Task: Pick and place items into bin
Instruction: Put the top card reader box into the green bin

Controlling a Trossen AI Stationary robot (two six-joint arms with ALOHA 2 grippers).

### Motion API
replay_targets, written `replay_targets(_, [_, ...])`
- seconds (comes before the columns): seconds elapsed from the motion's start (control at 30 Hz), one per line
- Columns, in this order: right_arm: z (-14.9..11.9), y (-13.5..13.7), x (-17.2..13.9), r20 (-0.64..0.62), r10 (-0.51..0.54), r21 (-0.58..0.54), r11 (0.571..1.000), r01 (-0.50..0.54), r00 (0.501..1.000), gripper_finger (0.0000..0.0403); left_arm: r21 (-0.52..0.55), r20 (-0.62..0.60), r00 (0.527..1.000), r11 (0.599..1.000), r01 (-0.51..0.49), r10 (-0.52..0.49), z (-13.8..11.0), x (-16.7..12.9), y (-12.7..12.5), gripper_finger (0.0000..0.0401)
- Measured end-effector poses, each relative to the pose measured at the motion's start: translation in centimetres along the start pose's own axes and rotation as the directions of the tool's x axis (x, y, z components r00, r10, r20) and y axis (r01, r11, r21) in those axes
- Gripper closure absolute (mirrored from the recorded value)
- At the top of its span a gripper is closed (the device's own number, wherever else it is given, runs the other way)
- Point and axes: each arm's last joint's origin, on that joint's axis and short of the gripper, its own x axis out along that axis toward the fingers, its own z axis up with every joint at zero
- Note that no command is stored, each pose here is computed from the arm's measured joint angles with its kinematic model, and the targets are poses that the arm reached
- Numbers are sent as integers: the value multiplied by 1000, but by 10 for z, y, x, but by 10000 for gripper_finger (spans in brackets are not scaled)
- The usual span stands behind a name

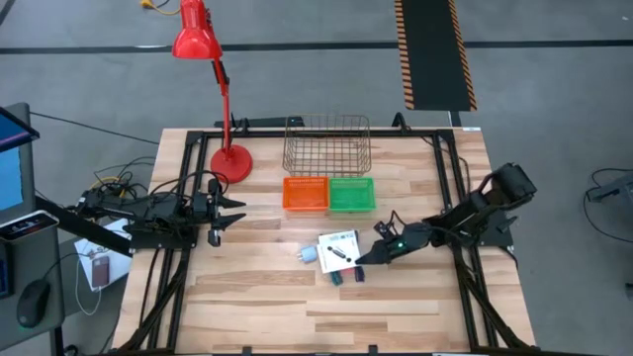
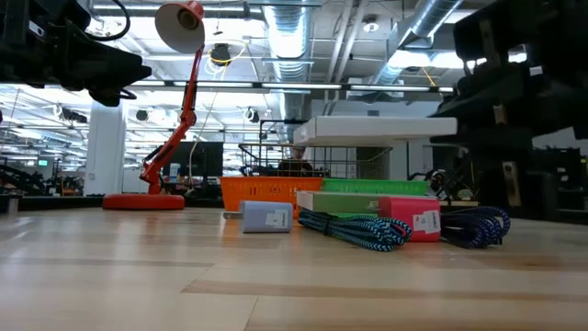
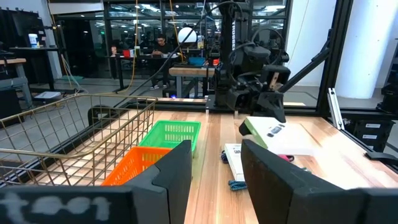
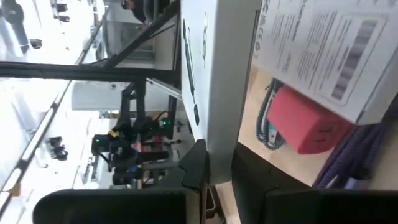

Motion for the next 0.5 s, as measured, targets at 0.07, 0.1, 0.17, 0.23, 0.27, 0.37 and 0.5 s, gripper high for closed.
replay_targets(0.07, [3,2,-3,4,-22,-6,1000,22,1000,361,0,0,1000,1000,0,0,0,0,0,273])
replay_targets(0.1, [5,4,-5,8,-32,-12,999,32,999,361,0,0,1000,1000,0,0,0,0,0,273])
replay_targets(0.17, [9,7,-9,14,-50,-24,998,50,999,361,0,0,1000,1000,0,0,0,0,0,273])
replay_targets(0.23, [14,11,-14,24,-61,-40,997,62,998,361,0,0,1000,1000,0,0,0,0,0,273])
replay_targets(0.27, [17,13,-17,32,-65,-47,997,66,997,361,0,0,1000,1000,0,0,0,0,0,273])
replay_targets(0.37, [26,20,-26,63,-71,-75,994,76,995,361,0,0,1000,1000,0,0,0,0,0,273])
replay_targets(0.5, [39,27,-42,100,-94,-116,988,105,991,361,0,0,1000,1000,0,0,0,0,0,273])
